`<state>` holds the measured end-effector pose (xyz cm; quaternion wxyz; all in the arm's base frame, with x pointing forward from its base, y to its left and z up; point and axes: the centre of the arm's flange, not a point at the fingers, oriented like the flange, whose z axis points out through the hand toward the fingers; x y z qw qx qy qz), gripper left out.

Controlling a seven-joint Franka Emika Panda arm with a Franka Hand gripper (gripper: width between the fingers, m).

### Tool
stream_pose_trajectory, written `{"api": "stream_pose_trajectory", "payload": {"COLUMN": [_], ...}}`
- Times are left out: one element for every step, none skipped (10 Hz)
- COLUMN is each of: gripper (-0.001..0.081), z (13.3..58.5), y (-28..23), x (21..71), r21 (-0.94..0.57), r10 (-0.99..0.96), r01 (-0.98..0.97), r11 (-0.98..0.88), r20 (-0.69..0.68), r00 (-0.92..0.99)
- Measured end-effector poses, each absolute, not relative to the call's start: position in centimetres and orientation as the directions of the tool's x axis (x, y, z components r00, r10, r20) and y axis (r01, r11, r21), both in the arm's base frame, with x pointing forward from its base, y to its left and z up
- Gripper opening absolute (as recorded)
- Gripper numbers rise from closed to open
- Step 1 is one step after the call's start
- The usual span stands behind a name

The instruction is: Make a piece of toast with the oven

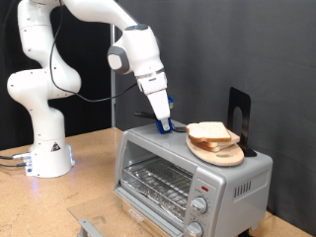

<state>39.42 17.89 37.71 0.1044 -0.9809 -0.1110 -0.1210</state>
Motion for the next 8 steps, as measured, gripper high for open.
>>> {"api": "stream_pose_trajectory", "payload": {"gripper": [0.0806,0.0802,0.0626,0.0626,0.0494,0.0494,0.0494,0.0494], "z": [37.60,37.42,37.27,37.25,37.26,37.27,37.27,37.27], "y": [17.98,18.08,18.15,18.23,18.27,18.31,18.37,18.44], "x": [39.40,39.38,39.39,39.40,39.39,39.38,39.36,39.34], "r21": [-0.178,-0.180,-0.181,-0.182,-0.182,-0.183,-0.183,-0.183], "r10": [0.194,0.196,0.195,0.194,0.194,0.192,0.189,0.188], "r01": [0.244,0.244,0.242,0.241,0.240,0.238,0.236,0.235], "r11": [-0.953,-0.953,-0.953,-0.953,-0.953,-0.954,-0.954,-0.955], "r20": [0.257,0.250,0.244,0.242,0.242,0.241,0.240,0.240], "r00": [0.947,0.948,0.950,0.951,0.951,0.951,0.952,0.952]}}
